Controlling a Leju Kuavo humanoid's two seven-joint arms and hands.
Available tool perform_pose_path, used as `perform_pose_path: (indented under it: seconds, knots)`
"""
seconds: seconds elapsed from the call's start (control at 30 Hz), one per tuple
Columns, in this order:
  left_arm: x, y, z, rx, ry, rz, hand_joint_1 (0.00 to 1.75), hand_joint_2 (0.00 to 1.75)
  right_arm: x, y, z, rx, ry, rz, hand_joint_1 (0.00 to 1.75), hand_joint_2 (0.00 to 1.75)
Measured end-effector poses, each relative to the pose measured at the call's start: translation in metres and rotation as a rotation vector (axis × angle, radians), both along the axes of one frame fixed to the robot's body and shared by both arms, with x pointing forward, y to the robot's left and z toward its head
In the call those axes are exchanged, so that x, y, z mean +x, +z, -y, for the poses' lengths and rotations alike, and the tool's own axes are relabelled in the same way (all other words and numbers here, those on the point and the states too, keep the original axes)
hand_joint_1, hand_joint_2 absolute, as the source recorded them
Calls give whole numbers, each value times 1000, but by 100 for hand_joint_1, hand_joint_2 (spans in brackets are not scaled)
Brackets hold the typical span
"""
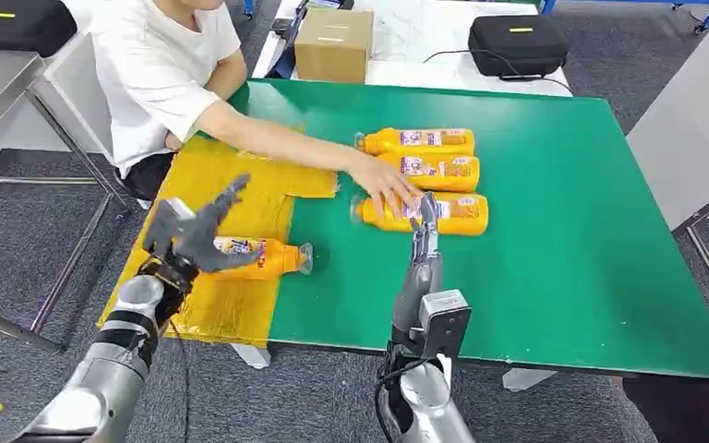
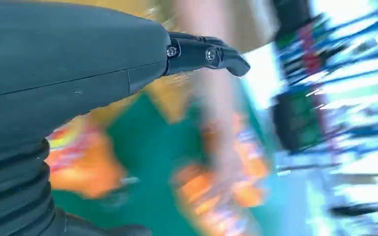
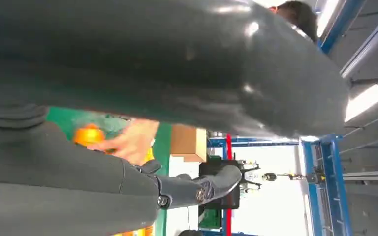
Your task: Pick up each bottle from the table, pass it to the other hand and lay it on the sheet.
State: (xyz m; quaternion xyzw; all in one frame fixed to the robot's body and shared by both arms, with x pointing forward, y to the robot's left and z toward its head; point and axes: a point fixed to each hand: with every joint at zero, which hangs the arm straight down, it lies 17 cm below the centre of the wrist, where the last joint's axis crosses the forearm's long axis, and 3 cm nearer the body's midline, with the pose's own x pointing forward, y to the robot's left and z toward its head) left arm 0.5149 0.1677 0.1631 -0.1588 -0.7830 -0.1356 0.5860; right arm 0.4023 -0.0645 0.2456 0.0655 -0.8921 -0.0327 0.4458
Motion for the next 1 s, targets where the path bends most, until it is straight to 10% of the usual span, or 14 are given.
perform_pose_path:
  seconds: [0.13,0.17,0.47,1.0]
  knots:
    - [1,71,-5,-172,67,125,0,175,0,-1,1,-49,-35,10,0,0]
    - [-2,87,-6,-223,68,149,0,175,-1,-2,-5,-130,-52,26,0,175]
    - [-53,138,-24,-463,41,264,0,175,21,-109,-4,-978,-141,19,0,175]
    - [-114,147,-19,-486,20,327,0,175,16,-207,63,-1277,-125,-218,0,175]
